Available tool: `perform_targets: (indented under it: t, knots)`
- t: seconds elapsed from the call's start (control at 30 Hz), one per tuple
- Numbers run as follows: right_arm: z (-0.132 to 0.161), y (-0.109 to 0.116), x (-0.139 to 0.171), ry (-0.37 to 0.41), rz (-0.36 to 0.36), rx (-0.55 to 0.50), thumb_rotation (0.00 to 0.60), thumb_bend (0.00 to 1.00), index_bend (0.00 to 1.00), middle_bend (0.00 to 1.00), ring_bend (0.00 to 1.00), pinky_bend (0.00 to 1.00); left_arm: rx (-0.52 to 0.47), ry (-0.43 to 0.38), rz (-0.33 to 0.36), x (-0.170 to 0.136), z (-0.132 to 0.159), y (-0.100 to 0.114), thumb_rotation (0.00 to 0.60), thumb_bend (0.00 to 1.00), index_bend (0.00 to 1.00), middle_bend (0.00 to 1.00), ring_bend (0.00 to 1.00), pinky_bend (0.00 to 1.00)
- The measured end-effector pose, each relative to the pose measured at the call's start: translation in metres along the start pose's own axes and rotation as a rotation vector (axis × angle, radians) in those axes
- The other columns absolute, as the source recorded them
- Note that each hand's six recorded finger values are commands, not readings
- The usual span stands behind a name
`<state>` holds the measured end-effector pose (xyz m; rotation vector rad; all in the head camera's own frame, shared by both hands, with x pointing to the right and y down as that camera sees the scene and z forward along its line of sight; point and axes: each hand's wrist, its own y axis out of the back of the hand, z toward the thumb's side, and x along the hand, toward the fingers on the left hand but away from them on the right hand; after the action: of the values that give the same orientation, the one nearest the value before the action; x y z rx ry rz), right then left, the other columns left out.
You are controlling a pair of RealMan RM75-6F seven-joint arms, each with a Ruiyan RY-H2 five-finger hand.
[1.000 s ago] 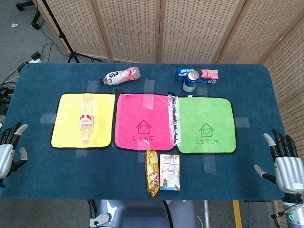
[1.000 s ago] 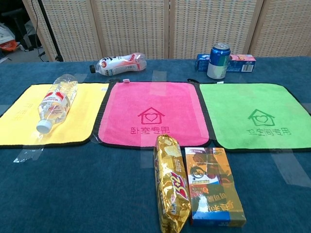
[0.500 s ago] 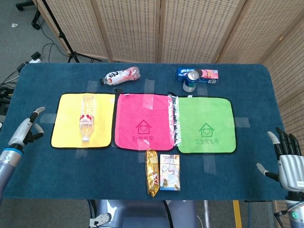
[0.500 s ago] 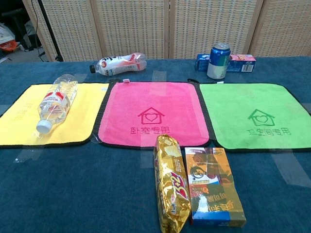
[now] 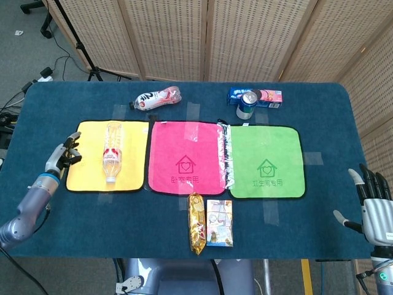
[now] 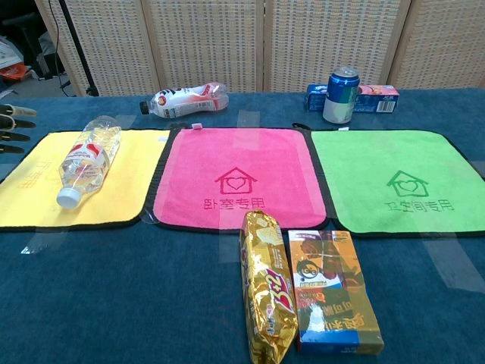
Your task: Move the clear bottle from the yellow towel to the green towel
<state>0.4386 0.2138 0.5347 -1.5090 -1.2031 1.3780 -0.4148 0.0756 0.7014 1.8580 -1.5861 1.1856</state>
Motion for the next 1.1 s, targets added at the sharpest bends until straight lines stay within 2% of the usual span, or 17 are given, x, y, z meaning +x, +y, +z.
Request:
perform_targets:
  t: [0.3, 0.67, 0.8, 1.1]
  knots:
    - [-0.002, 0.002, 0.0, -0.004, 0.001, -0.01, 0.6, 0.16, 0.05, 0.0, 0.0, 0.0, -0.117, 0.014, -0.008, 0.015, 0.005, -0.024, 0.6, 1.0, 0.0, 0.0, 0.0, 0.0]
    - [-0.002, 0.001, -0.001, -0.006, 0.005, -0.01, 0.6, 0.16, 0.05, 0.0, 0.0, 0.0, -0.221, 0.017, -0.033, 0.028, 0.015, -0.072, 0.6, 1.0, 0.0, 0.0, 0.0, 0.0]
    - [-0.002, 0.002, -0.001, -0.008, 0.003, -0.012, 0.6, 0.16, 0.05, 0.0, 0.0, 0.0, -0.239, 0.009, -0.037, 0.029, 0.019, -0.087, 0.6, 1.0, 0.0, 0.0, 0.0, 0.0]
    - [-0.004, 0.002, -0.002, -0.014, 0.006, -0.018, 0.6, 0.16, 0.05, 0.0, 0.0, 0.0, -0.257, -0.018, -0.079, 0.026, 0.036, -0.136, 0.6, 1.0, 0.0, 0.0, 0.0, 0.0]
